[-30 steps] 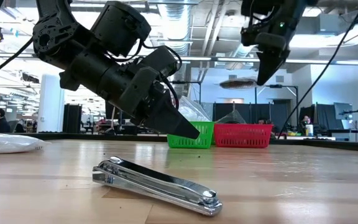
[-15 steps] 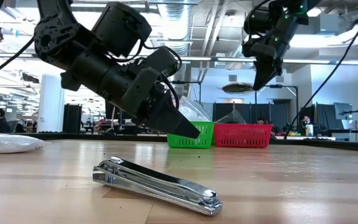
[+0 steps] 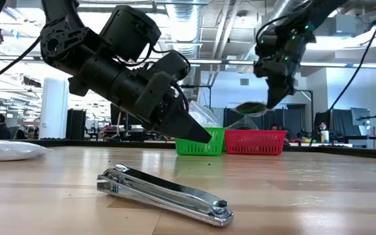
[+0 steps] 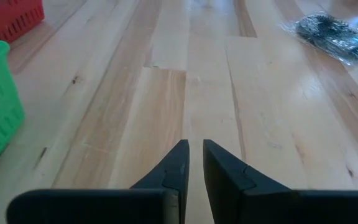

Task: Pick & Place Travel size toiletries
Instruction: Put the hairbrush into the right green bin

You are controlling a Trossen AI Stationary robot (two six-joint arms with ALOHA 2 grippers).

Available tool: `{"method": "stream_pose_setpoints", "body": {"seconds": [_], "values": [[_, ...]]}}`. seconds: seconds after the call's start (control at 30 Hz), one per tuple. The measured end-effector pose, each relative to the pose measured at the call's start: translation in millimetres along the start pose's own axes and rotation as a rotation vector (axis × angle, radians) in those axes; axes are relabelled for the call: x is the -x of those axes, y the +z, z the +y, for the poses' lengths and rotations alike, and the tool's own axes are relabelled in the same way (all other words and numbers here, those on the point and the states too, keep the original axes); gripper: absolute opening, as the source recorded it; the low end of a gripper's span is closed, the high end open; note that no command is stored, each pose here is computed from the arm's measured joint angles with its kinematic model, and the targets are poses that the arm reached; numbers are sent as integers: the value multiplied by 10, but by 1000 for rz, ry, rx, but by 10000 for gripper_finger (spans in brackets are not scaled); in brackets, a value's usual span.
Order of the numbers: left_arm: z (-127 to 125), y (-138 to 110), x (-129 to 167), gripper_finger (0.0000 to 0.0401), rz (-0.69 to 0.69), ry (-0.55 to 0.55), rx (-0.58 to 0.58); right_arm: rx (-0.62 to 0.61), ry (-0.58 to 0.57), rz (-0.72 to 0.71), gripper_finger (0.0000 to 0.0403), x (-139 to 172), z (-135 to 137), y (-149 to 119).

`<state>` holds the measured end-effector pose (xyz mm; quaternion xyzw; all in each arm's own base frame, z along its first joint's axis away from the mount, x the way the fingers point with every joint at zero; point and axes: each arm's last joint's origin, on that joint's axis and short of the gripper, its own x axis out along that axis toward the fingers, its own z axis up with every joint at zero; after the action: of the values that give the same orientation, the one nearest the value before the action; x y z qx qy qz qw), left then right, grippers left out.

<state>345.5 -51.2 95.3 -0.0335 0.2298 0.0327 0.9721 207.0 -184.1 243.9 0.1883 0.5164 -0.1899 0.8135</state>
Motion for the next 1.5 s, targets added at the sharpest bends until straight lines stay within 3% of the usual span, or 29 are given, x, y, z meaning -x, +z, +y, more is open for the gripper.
{"method": "stream_pose_setpoints", "body": {"seconds": [0.33,0.7,1.27,1.5], "values": [[5,11,-1,40,-8,0,2,-36,64,29,0,-141,-267,280],[5,10,-1,40,-8,0,2,-40,106,81,0,-301,-386,495],[5,10,-1,40,-7,1,2,-59,96,93,0,-275,-431,489],[5,10,-1,40,-7,1,2,-64,94,90,54,-275,-431,492]]}}
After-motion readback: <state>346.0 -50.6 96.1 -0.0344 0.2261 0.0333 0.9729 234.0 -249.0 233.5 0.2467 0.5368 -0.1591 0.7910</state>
